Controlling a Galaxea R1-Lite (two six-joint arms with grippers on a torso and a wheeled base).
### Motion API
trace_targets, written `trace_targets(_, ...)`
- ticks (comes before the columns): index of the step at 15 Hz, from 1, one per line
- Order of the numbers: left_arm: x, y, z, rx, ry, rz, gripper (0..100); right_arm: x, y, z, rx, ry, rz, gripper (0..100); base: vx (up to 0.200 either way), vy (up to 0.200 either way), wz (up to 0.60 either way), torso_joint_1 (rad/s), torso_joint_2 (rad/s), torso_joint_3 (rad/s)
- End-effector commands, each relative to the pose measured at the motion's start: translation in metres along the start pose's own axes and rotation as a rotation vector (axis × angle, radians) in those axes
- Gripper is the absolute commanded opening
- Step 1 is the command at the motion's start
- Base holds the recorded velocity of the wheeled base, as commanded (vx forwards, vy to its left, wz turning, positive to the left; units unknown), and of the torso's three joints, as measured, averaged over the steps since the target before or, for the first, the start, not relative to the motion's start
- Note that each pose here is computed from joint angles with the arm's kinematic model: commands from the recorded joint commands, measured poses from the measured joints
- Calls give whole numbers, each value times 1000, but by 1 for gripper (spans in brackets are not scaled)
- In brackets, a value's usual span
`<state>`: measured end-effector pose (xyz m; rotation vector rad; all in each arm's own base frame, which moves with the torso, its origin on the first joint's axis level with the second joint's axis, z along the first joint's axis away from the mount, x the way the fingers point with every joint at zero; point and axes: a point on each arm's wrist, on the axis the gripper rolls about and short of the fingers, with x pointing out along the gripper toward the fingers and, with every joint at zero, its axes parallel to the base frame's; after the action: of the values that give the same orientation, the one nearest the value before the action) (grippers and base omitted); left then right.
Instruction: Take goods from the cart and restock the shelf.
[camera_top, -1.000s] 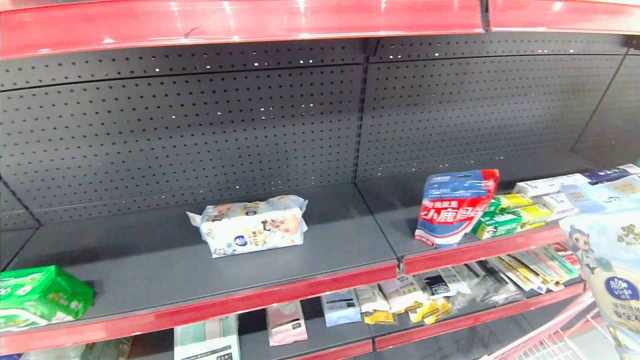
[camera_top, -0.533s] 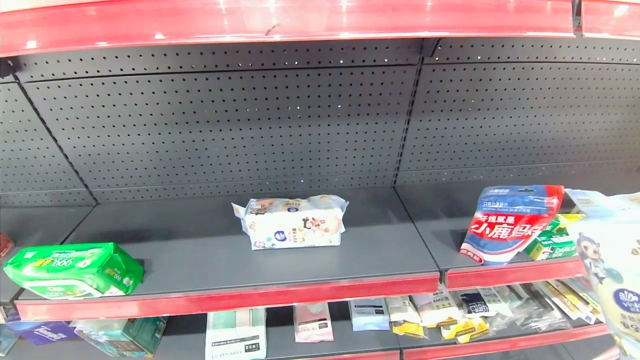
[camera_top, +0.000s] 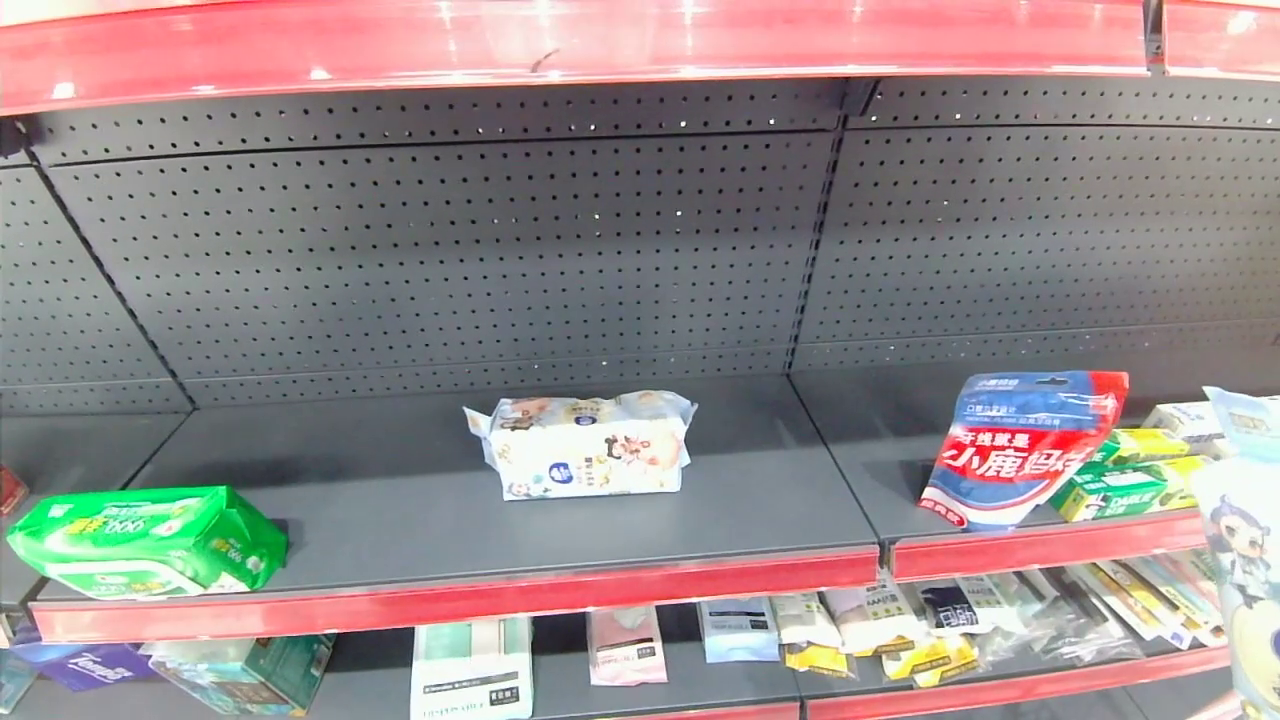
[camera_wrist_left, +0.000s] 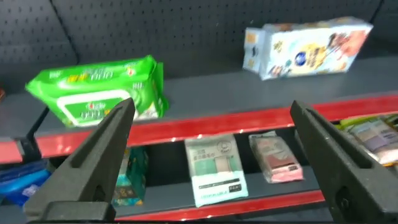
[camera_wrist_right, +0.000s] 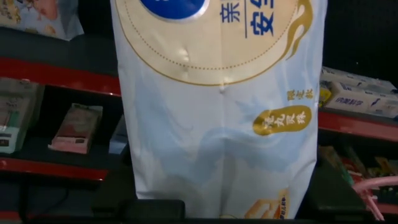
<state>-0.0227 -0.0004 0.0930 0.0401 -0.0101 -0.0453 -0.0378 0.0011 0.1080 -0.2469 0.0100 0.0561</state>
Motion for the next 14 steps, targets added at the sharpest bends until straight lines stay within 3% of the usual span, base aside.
trace_targets(1,47,5,107,-154,43,-40,100,-2,0,-2,4,-8,-23,0,0,0,0,0,0,0)
trace_targets(2,69,6,115,-159,80,-33,100,-1,0,-5,5,5,-39,0,0,0,0,0,0,0)
trace_targets(3,89,6,115,-145,117,-23,100,1,1,-9,5,22,-44,0,0,0,0,0,0,0)
trace_targets(5,131,7,107,-51,220,-35,100,3,2,-13,6,39,-41,0,0,0,0,0,0,0)
trace_targets(6,138,7,104,-29,250,-42,100,3,3,-15,8,46,-37,0,0,0,0,0,0,0)
trace_targets(7,157,7,92,21,343,-85,100,6,4,-20,24,59,-16,0,0,0,0,0,0,0)
trace_targets(9,188,6,85,74,417,-178,100,6,4,-20,36,50,-12,0,0,0,0,0,0,0)
trace_targets(11,218,4,79,160,452,-283,100,6,4,-20,38,51,-11,0,0,0,0,0,0,0)
trace_targets(12,236,3,73,244,468,-372,100,6,4,-20,38,51,-11,0,0,0,0,0,0,0)
trace_targets(13,251,2,67,305,464,-457,100,6,4,-20,36,51,-11,0,0,0,0,0,0,0)
trace_targets(14,266,1,65,346,452,-527,100,6,4,-21,36,53,-10,0,0,0,0,0,0,0)
